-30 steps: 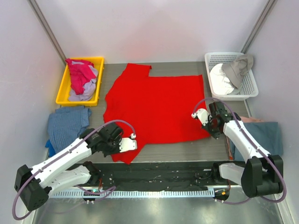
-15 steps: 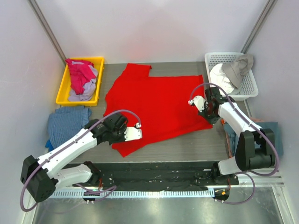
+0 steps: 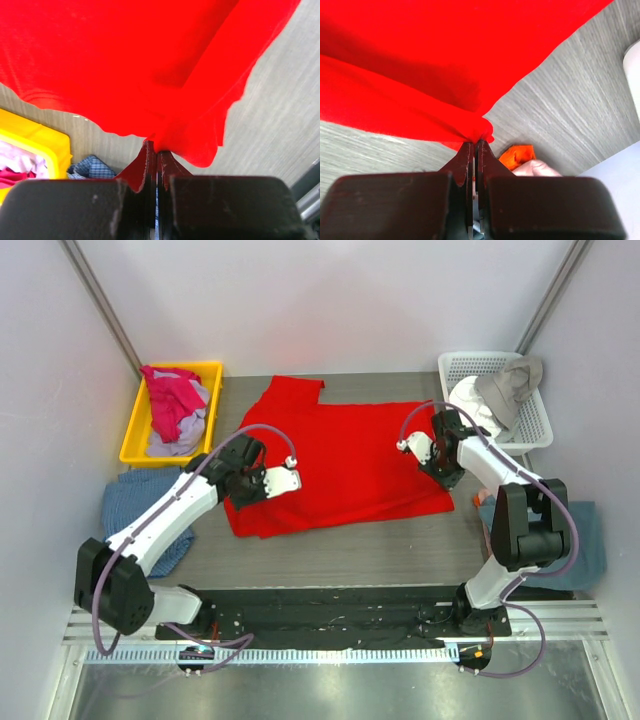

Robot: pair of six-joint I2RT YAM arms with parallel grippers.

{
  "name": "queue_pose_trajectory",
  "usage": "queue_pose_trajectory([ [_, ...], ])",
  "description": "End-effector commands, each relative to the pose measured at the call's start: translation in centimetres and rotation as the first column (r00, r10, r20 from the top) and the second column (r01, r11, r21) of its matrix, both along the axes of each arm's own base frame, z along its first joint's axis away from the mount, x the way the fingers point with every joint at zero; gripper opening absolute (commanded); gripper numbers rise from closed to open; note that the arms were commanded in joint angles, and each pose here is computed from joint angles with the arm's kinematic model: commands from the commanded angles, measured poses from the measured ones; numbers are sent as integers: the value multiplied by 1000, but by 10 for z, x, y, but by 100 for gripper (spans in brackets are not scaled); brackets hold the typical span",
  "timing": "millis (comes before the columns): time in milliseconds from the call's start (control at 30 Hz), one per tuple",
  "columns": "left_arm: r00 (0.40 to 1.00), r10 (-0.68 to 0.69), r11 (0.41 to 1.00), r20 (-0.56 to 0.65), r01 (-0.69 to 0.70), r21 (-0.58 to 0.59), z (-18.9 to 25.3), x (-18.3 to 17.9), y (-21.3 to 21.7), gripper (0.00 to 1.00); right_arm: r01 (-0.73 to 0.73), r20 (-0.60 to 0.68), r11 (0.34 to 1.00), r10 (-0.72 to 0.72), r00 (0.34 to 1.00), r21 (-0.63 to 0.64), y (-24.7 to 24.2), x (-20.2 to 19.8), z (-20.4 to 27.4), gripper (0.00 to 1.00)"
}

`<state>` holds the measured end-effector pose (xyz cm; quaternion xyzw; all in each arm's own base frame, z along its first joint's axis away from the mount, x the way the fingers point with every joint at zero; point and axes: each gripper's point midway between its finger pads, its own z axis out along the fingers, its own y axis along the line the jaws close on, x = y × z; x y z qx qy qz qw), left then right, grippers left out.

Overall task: Fold and stack the t-shirts
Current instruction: Fold the flattened tshirt in 1/3 of the way

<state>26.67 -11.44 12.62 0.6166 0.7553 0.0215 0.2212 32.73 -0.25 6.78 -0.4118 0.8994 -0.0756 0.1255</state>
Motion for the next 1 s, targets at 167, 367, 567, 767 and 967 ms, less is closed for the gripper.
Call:
queue_pose_trajectory([
  [167,1000,0,1000,21,1,-30,10,47,-4,0,-5,35,1000,5,999,-19,-13,30,7,1],
  [367,999,27,999,25,-27,-24,13,69,3,0,4,25,1000,-4,1000,-16,-19,38,2,1],
  [567,998,40,999,41,-38,-37,22,92,0,0,4,12,1000,-4,1000,-12,-21,41,-3,1],
  [767,999,32,999,39,-31,-44,28,110,-8,0,6,18,1000,-6,1000,-4,-20,44,-2,1],
  [967,999,30,999,41,-28,-40,30,122,-12,0,8,24,1000,-8,1000,7,-18,47,2,1],
])
